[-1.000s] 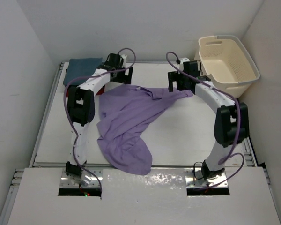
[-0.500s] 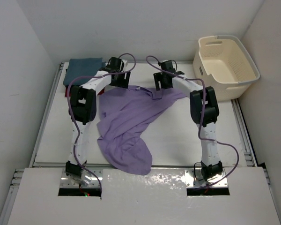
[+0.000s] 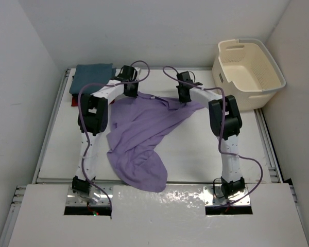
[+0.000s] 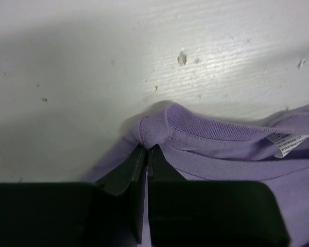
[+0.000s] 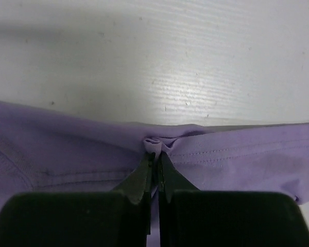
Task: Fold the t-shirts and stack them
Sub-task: Flatten out the tshirt
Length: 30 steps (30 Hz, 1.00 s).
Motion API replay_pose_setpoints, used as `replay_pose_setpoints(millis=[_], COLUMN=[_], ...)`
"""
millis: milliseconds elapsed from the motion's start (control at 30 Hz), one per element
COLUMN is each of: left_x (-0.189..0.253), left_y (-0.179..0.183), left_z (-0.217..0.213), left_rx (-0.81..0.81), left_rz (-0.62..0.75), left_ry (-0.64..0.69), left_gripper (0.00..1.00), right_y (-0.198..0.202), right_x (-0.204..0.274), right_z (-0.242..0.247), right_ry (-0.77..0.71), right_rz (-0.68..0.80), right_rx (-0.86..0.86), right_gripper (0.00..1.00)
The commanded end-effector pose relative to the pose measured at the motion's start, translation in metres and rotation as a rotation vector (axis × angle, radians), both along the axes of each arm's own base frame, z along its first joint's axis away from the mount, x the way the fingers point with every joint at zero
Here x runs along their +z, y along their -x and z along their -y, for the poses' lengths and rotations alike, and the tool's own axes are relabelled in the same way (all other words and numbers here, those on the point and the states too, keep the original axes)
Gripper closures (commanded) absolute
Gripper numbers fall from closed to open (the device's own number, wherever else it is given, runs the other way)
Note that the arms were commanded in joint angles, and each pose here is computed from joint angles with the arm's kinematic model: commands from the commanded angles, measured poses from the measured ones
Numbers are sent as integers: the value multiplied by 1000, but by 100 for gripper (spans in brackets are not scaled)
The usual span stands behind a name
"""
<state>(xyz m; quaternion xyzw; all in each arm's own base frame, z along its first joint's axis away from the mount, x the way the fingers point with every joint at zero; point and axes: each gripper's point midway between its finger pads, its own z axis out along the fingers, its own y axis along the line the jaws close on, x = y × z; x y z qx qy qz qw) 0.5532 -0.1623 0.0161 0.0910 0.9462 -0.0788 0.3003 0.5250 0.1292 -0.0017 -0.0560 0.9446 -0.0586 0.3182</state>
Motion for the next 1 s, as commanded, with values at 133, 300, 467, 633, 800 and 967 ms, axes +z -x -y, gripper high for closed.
replay_pose_setpoints(millis=[133,300,467,633,800,967], left_x=[173,319,419,517,595,646], left_y=[-23,24,100,209,311,387], left_z=[22,16,2,-29,-73,-72], left_rx=[62,57,60,92,86,-114], left_rz=[412,718,972,1236,1497,1646], left_ry=[247,398,437,486,563,636], left_gripper=[100,100,100,100,100,100], right_y=[-24,5,65,152,227,295], right_x=[127,252,340,443,530,602], right_z=[-9,11,27,50,86,105], right_ry=[-105,-129,-162,-170,-62,-20], right_rz=[306,594,848,1116,1309,1478], right_rx=[98,106,136,175,149,159], right_gripper=[100,100,100,100,100,100])
